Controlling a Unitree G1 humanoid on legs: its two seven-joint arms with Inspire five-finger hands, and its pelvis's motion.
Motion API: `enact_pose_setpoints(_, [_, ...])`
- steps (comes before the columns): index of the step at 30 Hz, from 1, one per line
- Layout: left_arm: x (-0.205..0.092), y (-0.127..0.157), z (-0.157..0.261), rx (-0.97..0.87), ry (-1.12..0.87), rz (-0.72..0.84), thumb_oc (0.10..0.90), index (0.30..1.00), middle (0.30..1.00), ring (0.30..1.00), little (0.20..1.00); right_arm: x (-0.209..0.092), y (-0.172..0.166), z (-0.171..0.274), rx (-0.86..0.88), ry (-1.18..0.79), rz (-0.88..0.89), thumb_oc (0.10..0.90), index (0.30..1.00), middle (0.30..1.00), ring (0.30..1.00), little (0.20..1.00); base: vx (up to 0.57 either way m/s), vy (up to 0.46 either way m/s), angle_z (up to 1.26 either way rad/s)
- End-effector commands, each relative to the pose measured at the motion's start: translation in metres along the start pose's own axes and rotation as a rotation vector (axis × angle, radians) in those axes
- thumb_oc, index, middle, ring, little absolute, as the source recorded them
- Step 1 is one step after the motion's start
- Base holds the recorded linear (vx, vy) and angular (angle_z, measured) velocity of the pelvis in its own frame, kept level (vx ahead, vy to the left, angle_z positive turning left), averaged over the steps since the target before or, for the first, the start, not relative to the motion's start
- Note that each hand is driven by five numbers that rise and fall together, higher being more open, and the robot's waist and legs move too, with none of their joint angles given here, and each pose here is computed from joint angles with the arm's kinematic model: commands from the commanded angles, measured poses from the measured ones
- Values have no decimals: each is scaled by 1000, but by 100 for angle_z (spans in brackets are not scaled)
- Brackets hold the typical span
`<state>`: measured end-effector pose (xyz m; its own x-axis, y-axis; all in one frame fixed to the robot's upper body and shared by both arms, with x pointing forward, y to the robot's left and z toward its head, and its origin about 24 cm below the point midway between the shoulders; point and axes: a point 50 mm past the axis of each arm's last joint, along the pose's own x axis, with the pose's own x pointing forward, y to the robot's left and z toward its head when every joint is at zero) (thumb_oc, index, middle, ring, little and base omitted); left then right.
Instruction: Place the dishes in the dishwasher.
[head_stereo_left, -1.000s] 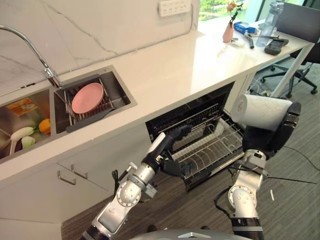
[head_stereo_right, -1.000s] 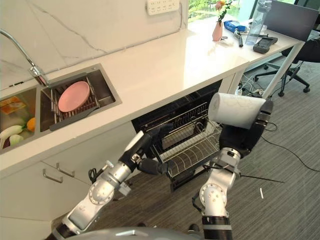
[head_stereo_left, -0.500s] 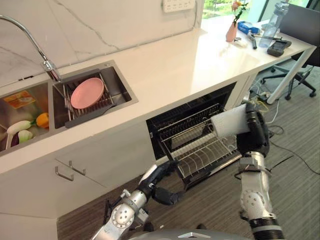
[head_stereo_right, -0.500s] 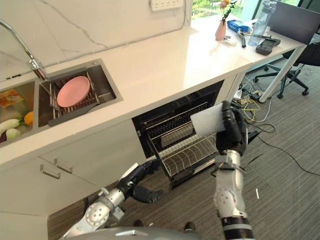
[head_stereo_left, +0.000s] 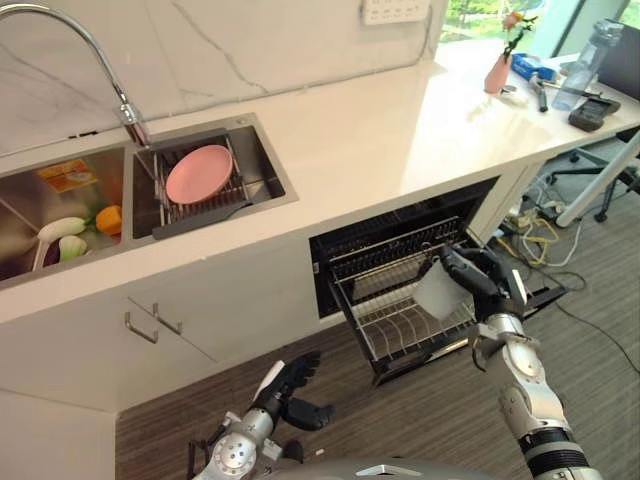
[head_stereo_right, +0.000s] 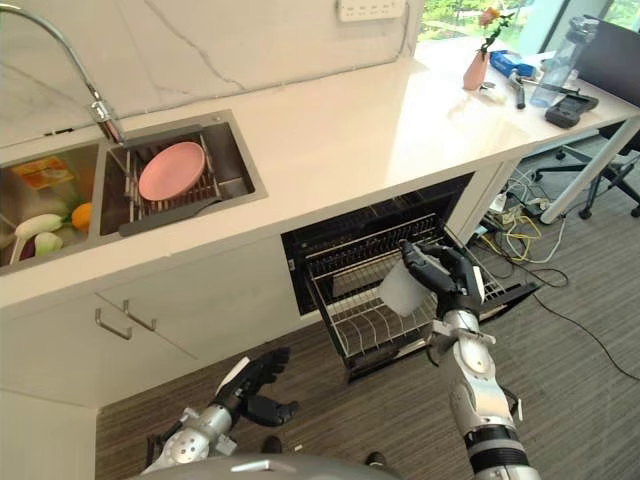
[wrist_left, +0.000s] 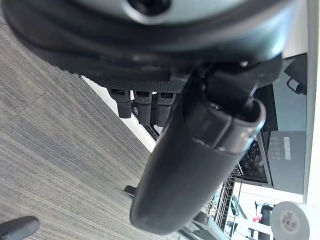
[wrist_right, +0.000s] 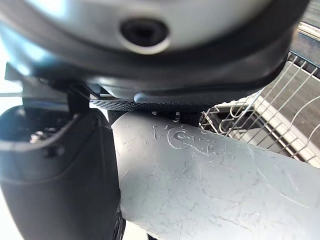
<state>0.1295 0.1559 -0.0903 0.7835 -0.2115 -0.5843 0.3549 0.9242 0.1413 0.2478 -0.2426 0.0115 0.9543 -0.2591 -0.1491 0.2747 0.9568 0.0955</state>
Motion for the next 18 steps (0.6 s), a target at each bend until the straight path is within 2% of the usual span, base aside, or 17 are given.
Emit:
enact_pose_setpoints(1, [6,18,21,-35,-123,61,800,900,900,900,900,35,14,71,-188,-256,28,400,300,300,300,300,23,3,15])
enact_pose_setpoints(11, [4,26,-6,-87,-5,147,800,900,900,900,900,49,9,55,-274,-157,16,400,300,300,300,300,3,-1,21])
enact_pose_setpoints(12, [2,29,-14,-56,35,165,800,900,900,900,900,53,8,52,-318,-129,21,400,300,300,300,300,10,7,26])
enact_pose_setpoints(13, [-3,34,-27,-124,94,225,800,900,900,900,900,55,5,46,-379,-88,31,400,300,300,300,300,10,7,26])
enact_pose_setpoints(15, [-8,36,-40,-132,148,249,800,900,900,900,900,57,0,40,-430,-55,30,400,300,300,300,300,-7,6,16])
enact_pose_setpoints(18, [-9,38,-42,-125,156,252,800,900,900,900,900,60,-2,41,-460,-50,22,400,300,300,300,300,-8,4,20])
